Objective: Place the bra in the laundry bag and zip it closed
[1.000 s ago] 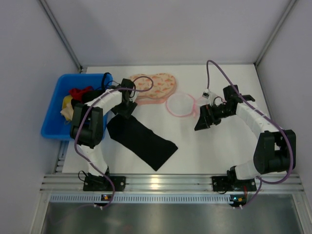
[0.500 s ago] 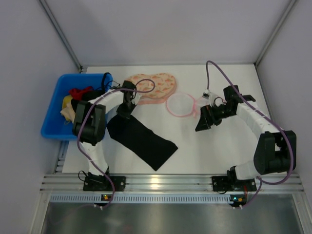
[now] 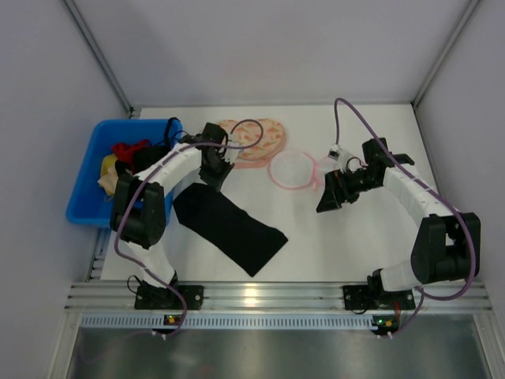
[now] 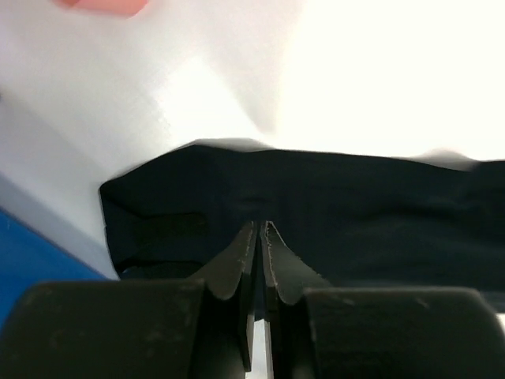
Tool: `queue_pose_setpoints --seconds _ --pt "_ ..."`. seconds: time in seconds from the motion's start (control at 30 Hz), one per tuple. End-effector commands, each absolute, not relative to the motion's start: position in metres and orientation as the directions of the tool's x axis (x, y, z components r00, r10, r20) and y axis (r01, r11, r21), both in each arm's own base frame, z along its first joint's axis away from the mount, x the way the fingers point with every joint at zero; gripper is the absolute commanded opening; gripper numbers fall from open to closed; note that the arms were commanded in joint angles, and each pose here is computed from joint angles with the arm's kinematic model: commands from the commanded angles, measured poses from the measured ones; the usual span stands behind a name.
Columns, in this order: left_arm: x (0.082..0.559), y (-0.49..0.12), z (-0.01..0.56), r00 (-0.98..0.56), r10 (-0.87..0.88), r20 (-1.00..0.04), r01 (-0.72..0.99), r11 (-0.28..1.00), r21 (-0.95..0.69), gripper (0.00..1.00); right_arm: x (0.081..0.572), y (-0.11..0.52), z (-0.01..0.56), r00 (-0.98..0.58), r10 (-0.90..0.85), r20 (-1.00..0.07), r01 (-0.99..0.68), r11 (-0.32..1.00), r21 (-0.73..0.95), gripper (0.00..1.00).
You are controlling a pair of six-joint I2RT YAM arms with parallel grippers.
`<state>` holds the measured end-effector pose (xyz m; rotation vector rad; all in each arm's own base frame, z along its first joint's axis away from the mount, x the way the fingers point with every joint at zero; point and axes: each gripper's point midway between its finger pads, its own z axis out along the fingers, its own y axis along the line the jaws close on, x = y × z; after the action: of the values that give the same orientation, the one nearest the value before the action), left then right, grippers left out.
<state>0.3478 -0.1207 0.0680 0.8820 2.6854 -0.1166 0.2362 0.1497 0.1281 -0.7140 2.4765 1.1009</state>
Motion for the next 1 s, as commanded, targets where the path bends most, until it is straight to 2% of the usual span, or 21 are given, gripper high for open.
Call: queue_pose_setpoints --seconds 0.0,0.03,0.07,0.1,0.2,0.23,0.27,0.33,0.53,0.97 --pt "0.346 -0.139 0.091 -0.735 0.581 -0.351 0.615 0.789 0.018 0.33 0.249 0.154 0.154 -0.763 -0.293 -0.576 -0.628 0.548 0.553 0.91" --pt "0.352 -0.131 0.095 -0.747 0.567 -0.346 0.585 0.809 0.064 0.33 0.249 0.154 0.154 -0.763 -0.295 -0.576 -0.628 0.547 0.553 0.92" --pt "0.358 -0.121 0.091 -0.767 0.558 -0.317 0.551 0.826 0.12 0.49 0.249 0.154 0.154 -0.764 -0.293 -0.575 -0.628 0.546 0.555 0.92" --pt "0.368 -0.104 0.094 -0.775 0.56 -0.291 0.52 0.828 0.208 0.54 0.25 0.154 0.154 -0.765 -0.293 -0.573 -0.626 0.547 0.555 0.93" --pt "0.385 -0.081 0.096 -0.784 0.573 -0.24 0.503 0.812 0.297 0.59 0.248 0.154 0.153 -0.768 -0.297 -0.568 -0.624 0.547 0.558 0.94" --pt "0.396 -0.067 0.104 -0.795 0.555 -0.246 0.474 0.821 0.319 0.6 0.247 0.154 0.152 -0.767 -0.299 -0.568 -0.626 0.546 0.557 0.94" --pt "0.394 -0.058 0.096 -0.801 0.565 -0.197 0.494 0.81 0.315 0.6 0.246 0.153 0.152 -0.768 -0.302 -0.565 -0.625 0.547 0.557 0.94" --pt "0.398 -0.04 0.094 -0.811 0.559 -0.172 0.496 0.814 0.302 0.59 0.244 0.153 0.151 -0.765 -0.307 -0.565 -0.628 0.547 0.554 0.95" --pt "0.391 -0.016 0.072 -0.767 0.637 -0.075 0.608 0.759 0.232 0.6 0.239 0.15 0.144 -0.77 -0.314 -0.555 -0.624 0.551 0.554 0.95" --pt "0.366 -0.027 0.017 -0.754 0.656 0.023 0.656 0.751 0.072 0.57 0.24 0.15 0.143 -0.771 -0.319 -0.551 -0.623 0.556 0.551 0.95"
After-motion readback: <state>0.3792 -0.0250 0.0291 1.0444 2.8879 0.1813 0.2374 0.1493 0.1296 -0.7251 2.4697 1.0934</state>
